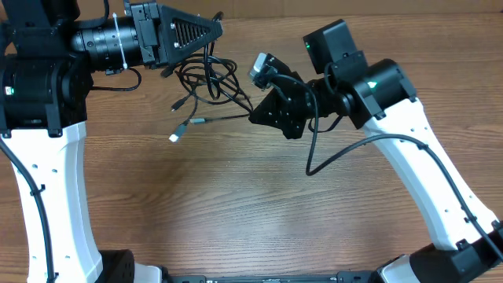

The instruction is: Untangle cables

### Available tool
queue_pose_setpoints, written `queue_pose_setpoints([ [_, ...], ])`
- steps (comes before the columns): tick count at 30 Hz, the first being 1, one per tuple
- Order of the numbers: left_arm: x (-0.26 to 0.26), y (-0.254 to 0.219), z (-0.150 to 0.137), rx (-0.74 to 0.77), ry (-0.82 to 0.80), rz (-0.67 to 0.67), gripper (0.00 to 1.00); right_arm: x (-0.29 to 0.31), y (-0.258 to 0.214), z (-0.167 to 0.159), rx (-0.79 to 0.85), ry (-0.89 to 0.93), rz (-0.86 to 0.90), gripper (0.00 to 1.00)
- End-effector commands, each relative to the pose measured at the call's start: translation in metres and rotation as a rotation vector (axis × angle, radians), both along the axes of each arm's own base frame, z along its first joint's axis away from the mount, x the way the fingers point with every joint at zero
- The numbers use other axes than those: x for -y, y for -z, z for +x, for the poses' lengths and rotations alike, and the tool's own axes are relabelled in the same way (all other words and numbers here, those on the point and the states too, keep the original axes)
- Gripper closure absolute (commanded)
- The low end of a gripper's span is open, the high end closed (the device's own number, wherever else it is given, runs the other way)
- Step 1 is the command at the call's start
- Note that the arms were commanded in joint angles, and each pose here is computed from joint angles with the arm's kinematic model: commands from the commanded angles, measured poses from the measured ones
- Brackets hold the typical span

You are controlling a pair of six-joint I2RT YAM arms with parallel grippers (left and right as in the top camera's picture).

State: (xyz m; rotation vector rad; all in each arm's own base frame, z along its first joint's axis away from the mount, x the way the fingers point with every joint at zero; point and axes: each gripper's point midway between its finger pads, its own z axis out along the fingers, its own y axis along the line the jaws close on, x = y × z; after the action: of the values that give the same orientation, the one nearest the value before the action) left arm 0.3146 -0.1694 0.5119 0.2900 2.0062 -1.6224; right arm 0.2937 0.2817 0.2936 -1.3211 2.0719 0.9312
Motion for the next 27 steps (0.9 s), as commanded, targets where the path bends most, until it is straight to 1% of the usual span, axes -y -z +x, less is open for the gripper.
queue_pose_setpoints([
  [1, 0.006, -0.009, -0.013, 0.018, 0.051, -0.018, 0.96, -0.002, 0.002, 0.0, -0.051, 0.035, 0.001, 0.93],
  [2, 0.006, -0.008, -0.013, 0.018, 0.051, -0.018, 0.96, -0.002, 0.002, -0.001, -0.052, 0.035, 0.002, 0.73],
  [3, 0.006, -0.009, -0.013, 0.019, 0.051, -0.018, 0.96, -0.002, 0.002, -0.001, -0.055, 0.036, 0.001, 0.31],
  [4, 0.006, -0.009, -0.013, 0.019, 0.051, -0.018, 0.96, -0.001, 0.003, -0.002, -0.062, 0.038, -0.001, 0.15],
  [5, 0.006, -0.008, -0.012, 0.02, 0.049, -0.017, 0.96, -0.001, 0.003, -0.002, -0.063, 0.039, -0.005, 0.09],
  [6, 0.006, -0.008, -0.012, 0.022, 0.048, -0.016, 0.96, 0.0, 0.003, -0.001, -0.058, 0.043, -0.008, 0.07],
  [7, 0.006, -0.008, -0.012, 0.023, 0.048, -0.016, 0.96, 0.001, 0.002, 0.001, -0.05, 0.049, -0.011, 0.09],
  [8, 0.006, -0.008, -0.012, 0.023, 0.049, -0.016, 0.96, 0.003, 0.0, 0.004, -0.036, 0.06, -0.017, 0.17],
  [9, 0.006, -0.008, -0.012, 0.023, 0.049, -0.016, 0.96, 0.006, -0.002, 0.008, -0.016, 0.078, -0.029, 0.21],
  [11, 0.006, -0.008, -0.012, 0.023, 0.049, -0.016, 0.96, 0.012, -0.009, 0.015, 0.026, 0.112, -0.055, 0.2],
  [13, 0.006, -0.008, -0.012, 0.022, 0.048, -0.016, 0.96, 0.018, -0.016, 0.021, 0.073, 0.145, -0.081, 0.16],
  [19, 0.006, -0.008, -0.012, 0.022, 0.049, -0.016, 0.96, 0.045, -0.043, 0.038, 0.221, 0.275, -0.177, 0.16],
  [23, 0.006, -0.008, -0.012, 0.023, 0.049, -0.016, 0.96, 0.05, -0.064, 0.037, 0.284, 0.293, -0.163, 0.16],
  [27, 0.006, -0.008, -0.012, 0.022, 0.049, -0.016, 0.96, 0.047, -0.073, 0.041, 0.319, 0.296, -0.136, 0.17],
])
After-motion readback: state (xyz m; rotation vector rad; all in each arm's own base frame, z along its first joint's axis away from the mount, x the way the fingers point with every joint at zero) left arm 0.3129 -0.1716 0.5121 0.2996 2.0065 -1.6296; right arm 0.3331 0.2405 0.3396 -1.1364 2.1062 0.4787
